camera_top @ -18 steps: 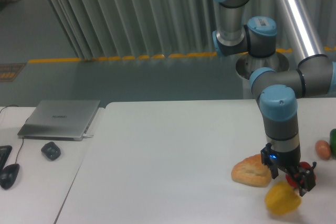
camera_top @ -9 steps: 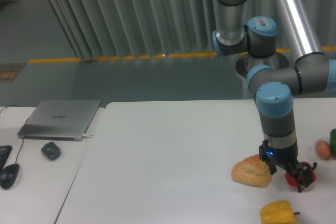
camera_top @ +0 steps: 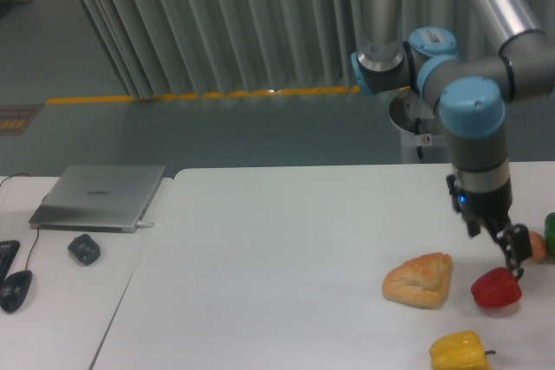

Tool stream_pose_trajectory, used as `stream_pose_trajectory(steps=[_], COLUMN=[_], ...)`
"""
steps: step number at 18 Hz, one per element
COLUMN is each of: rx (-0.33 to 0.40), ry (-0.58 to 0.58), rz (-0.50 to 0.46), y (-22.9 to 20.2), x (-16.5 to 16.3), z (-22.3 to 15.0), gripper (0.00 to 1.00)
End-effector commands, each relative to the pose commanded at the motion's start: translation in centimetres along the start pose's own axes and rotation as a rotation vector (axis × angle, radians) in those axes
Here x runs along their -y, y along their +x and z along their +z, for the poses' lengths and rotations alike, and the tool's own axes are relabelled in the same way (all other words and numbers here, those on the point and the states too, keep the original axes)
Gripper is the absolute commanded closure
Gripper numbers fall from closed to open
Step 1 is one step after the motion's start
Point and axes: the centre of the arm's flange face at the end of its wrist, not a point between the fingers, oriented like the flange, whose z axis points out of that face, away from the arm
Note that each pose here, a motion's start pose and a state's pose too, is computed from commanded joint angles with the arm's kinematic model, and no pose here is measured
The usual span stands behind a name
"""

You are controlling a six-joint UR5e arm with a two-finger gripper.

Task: Place the yellow pepper on the table

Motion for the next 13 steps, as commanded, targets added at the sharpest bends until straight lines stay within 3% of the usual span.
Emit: stream_pose_trajectory(steps=[3,8,13], rx=[-0.008,0.010,0.023], ry=[0.011,0.141,0.245], rz=[0.021,0.005,0.033], y=[1.1,1.9,2.3], x=[0.0,0.9,3.6], z=[-1.2,-2.0,-2.5], gripper=[0.00,0.00,0.00])
